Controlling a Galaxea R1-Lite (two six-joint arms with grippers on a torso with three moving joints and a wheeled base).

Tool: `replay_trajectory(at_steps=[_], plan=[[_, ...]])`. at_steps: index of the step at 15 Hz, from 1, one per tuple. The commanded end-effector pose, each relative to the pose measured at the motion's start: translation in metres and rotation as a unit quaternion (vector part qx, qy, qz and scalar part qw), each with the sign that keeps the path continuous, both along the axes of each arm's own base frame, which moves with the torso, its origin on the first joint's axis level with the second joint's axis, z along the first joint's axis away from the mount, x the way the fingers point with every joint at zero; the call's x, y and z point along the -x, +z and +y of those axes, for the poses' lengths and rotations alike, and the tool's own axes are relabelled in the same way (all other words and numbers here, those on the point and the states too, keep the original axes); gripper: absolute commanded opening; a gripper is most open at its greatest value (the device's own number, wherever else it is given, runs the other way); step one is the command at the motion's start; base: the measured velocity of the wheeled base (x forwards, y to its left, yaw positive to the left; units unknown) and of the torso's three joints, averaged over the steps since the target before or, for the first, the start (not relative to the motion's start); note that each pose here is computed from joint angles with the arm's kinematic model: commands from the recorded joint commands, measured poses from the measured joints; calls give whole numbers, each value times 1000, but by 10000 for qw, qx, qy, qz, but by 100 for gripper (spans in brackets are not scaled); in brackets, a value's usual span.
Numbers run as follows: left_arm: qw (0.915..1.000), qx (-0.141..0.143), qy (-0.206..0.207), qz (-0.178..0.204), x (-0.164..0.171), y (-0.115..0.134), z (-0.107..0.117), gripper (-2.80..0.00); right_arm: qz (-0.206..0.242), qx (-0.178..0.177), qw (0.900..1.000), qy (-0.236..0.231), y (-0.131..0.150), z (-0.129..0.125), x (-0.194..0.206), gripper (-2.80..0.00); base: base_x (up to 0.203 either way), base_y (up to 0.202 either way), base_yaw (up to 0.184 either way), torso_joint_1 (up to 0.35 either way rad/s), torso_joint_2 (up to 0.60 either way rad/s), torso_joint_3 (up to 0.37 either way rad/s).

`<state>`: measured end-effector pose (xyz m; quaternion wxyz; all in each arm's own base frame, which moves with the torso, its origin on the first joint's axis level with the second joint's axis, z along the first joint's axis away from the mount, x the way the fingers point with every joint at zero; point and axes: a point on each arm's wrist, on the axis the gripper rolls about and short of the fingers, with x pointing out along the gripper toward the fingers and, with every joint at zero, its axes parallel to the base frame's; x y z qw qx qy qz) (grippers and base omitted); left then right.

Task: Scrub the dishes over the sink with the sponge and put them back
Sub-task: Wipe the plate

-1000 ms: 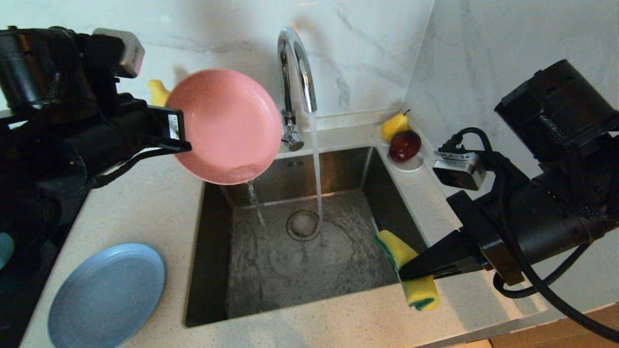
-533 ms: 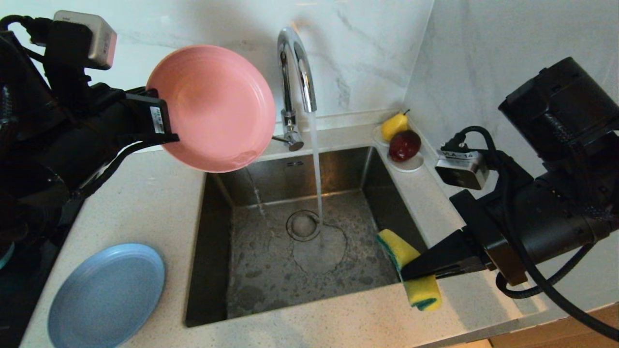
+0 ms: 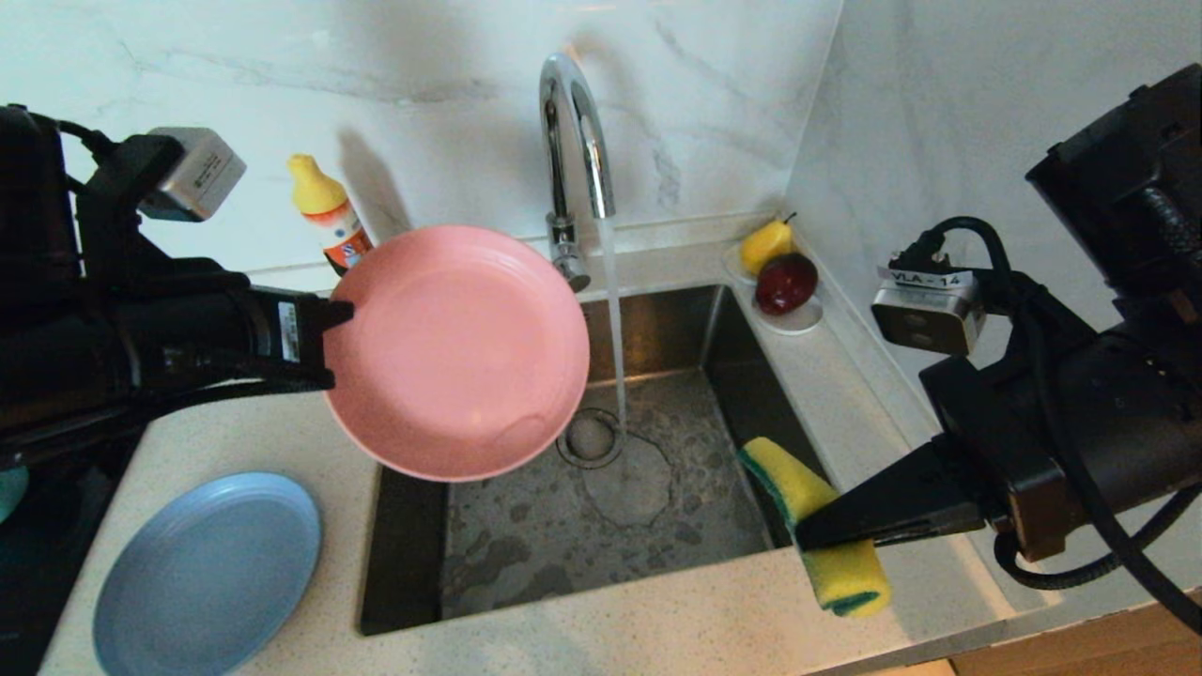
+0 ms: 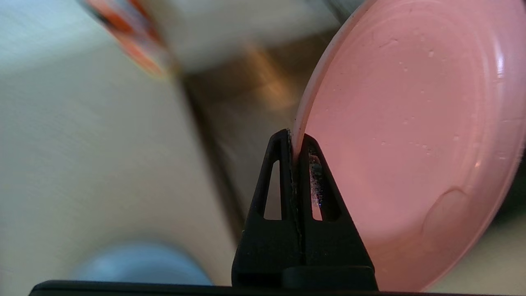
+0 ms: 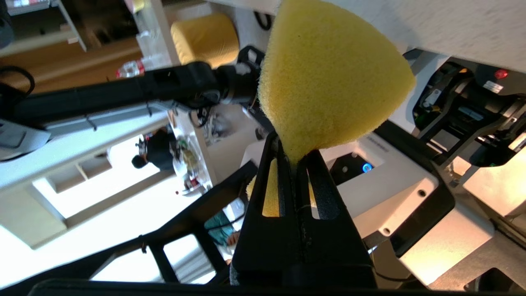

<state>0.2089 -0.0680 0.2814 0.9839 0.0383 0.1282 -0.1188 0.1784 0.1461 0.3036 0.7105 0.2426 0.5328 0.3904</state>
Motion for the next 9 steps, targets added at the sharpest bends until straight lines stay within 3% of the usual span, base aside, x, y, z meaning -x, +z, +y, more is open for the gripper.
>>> replay_trajectory(at_steps=[1,2,5,9], plan=[[9982,76,-280,527,21,-9,4,-280,-48,-65,9997,214,5,4,11,-280,0,0,0,0,0,0],[9961,63,-374,796,24,-15,0,-280,-63,-85,9994,320,6,7,14,-280,0,0,0,0,0,0],[9872,603,-549,1374,28,-25,-6,-280,-100,-96,9990,417,6,12,15,-280,0,0,0,0,0,0],[9747,865,-975,1815,36,-39,-22,-280,-8,-8,9977,671,0,29,13,-280,0,0,0,0,0,0]])
